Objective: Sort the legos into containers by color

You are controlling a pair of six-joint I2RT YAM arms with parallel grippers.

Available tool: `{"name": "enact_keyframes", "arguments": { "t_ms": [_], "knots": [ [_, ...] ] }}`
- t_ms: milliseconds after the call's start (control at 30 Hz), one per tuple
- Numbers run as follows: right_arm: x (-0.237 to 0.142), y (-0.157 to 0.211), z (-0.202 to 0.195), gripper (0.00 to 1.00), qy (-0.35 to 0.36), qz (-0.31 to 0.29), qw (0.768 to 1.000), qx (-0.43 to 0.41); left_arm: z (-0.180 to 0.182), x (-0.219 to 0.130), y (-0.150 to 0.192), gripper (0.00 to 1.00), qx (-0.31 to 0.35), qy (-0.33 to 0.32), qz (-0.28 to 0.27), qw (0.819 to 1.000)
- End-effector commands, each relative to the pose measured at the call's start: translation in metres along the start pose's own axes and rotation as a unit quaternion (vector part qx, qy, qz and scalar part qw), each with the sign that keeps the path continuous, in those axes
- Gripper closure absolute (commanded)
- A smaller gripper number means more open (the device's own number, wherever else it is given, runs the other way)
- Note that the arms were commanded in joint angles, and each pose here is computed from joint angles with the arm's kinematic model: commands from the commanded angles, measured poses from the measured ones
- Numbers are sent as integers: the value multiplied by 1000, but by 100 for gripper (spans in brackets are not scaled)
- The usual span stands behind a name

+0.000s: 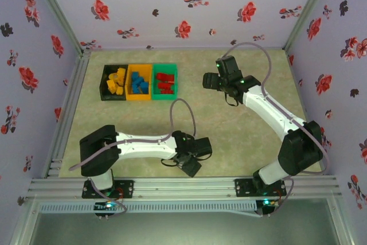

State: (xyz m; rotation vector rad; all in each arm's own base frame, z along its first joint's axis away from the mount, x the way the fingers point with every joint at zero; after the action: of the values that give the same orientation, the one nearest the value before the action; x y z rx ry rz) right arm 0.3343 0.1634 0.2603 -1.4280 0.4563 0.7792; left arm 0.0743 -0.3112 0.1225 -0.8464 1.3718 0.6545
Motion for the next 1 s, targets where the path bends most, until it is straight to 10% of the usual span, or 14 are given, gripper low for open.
{"name": "enact_keyframes", "arguments": {
  "t_ms": [0, 600, 967],
  "knots": [
    [-6, 0, -2, 16, 1, -7, 1000, 7, -2, 2, -3, 17, 12, -18, 1, 1000],
    [-4, 1, -2, 16, 4, -2, 1000, 5, 1, 15, -11, 18, 3, -24, 17, 1000],
    [-6, 1, -3, 16, 6, -3, 1000, 5, 0, 23, -10, 42, 0, -10, 39, 999]
  ]
}}
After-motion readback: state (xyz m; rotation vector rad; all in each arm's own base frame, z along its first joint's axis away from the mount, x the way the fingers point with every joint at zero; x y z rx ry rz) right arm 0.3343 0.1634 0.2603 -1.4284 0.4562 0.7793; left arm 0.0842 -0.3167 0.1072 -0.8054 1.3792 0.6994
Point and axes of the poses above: each hand's point on the last joint's axis, 136 mm out from that joint toward the fingers, its own x axis out along the fingers, its own z axis along the line the jaws close on, y = z × x, the point moved 8 cm from there along -x, back along the fingers, and after that the axes turned 8 degrees about -x, right-handed, at the moved point
